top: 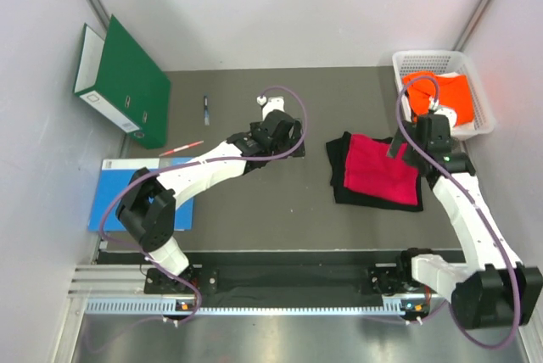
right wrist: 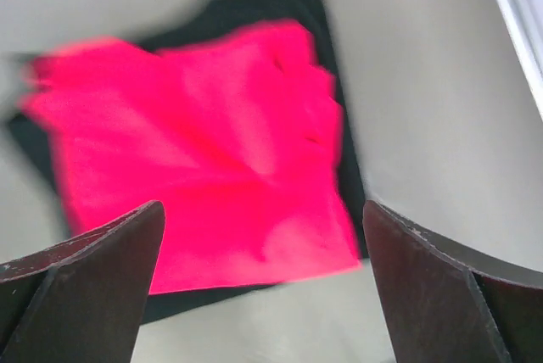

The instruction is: Fold and stack the t-shirts

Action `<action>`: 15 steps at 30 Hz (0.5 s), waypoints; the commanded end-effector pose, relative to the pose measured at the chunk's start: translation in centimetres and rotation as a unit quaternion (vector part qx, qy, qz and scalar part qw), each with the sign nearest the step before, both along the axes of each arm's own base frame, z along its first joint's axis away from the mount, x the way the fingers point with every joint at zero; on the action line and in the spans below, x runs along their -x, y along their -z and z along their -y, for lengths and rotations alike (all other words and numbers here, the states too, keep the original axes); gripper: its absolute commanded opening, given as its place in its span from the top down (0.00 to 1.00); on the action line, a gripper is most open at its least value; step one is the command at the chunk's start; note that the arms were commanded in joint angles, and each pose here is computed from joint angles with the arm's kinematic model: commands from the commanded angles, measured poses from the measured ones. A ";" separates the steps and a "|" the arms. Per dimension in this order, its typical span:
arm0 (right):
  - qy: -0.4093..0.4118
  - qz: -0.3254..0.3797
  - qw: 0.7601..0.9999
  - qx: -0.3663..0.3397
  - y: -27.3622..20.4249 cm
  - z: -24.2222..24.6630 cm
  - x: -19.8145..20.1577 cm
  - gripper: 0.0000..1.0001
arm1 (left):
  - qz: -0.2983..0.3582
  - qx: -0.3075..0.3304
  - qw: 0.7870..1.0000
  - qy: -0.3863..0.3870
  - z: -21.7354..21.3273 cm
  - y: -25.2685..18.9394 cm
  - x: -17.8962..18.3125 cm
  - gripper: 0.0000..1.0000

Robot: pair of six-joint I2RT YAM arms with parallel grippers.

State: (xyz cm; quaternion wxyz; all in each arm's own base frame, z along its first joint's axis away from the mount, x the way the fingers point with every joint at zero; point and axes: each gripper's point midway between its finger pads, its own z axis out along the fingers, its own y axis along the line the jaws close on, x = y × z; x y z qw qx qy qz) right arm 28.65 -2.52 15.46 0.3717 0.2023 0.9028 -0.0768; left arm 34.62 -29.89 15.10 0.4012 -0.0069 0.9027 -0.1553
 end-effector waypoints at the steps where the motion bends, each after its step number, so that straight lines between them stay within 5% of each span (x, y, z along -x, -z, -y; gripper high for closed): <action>1: -0.099 0.098 0.989 -0.055 -4.4 -3.7 -3.0 0.12 | 0.028 0.023 0.999 0.000 -0.1 -2.1 -0.5 0.02; 3: -0.155 0.080 0.981 -0.090 -3.5 -6.6 -4.7 0.38 | 0.025 0.022 0.999 -0.001 -0.1 -2.0 -0.4 0.02; 4: -0.165 0.073 0.979 -0.094 -3.0 -7.4 -5.2 0.82 | 0.025 0.021 0.999 -0.001 -0.2 -2.0 -0.5 0.02; 5: -0.175 0.056 0.978 -0.095 -2.1 -8.2 -6.1 1.00 | 0.025 0.017 1.000 -0.004 -0.4 -2.0 -0.4 0.02; 9: -0.268 0.038 0.958 -0.093 -1.0 -15.1 -7.8 1.00 | 0.024 0.009 1.000 -0.012 -1.1 -2.0 -0.4 0.02; 15: -0.304 -0.016 0.949 -0.083 2.4 -20.1 -10.9 1.00 | 0.022 0.003 0.999 -0.028 -2.4 -2.0 -0.6 0.02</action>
